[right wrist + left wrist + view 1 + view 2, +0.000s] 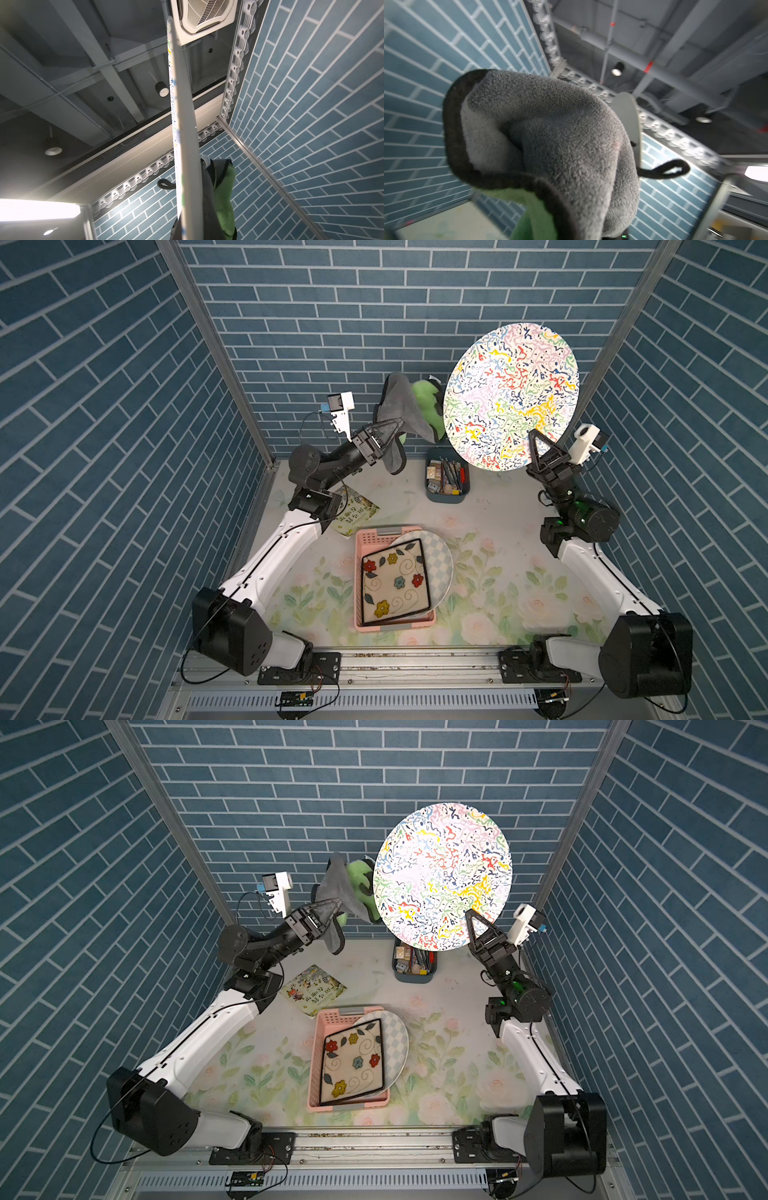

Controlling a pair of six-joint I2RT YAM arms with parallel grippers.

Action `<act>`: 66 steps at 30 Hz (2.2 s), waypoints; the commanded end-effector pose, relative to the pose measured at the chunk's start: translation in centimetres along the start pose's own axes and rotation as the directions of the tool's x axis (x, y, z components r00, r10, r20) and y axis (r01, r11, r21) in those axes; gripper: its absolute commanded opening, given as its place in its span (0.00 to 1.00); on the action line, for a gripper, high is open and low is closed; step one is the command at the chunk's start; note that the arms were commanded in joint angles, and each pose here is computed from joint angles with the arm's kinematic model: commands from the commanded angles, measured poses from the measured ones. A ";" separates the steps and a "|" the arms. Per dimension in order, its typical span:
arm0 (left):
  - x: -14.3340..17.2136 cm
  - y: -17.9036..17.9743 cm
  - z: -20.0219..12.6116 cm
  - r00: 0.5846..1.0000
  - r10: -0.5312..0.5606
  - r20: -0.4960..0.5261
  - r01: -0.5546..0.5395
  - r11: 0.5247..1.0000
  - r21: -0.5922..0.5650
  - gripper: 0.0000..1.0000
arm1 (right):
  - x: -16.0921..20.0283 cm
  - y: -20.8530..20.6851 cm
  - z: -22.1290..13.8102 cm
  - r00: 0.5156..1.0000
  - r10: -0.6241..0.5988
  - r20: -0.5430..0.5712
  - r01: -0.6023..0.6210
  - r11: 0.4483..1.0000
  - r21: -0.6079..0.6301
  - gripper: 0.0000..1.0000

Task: Wipe the wet plate dry
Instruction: Wipe the plate with towel.

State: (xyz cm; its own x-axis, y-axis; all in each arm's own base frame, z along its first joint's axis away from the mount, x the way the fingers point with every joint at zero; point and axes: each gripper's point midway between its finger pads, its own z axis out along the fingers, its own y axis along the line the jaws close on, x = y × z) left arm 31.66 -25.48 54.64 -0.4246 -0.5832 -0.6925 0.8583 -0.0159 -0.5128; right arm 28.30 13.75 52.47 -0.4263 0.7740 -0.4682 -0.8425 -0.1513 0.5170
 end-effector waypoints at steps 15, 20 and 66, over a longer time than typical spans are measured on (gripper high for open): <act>4.6 -15.1 5.3 0.967 -0.183 -0.179 0.255 0.748 0.613 0.00 | 8.5 3.6 5.6 0.962 0.076 -0.261 -0.145 0.955 -0.258 0.00; 8.1 -13.7 5.1 0.943 -0.257 -0.212 0.333 0.760 0.558 0.00 | 2.8 4.1 8.8 0.986 -0.033 -0.162 -0.016 0.956 -0.294 0.00; 8.1 -10.5 4.5 0.954 -0.265 -0.139 0.299 0.852 0.430 0.00 | 1.8 -0.5 10.3 0.999 0.037 -0.035 -0.045 0.969 -0.242 0.00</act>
State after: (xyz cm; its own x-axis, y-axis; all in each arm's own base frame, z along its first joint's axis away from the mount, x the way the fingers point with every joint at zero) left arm 25.68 -34.41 57.46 -0.7219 -0.4966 -0.4820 0.6920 -0.5136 -0.5072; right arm 24.32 24.14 58.73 -0.4213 0.6451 -0.6374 -0.8973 -0.3984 0.1899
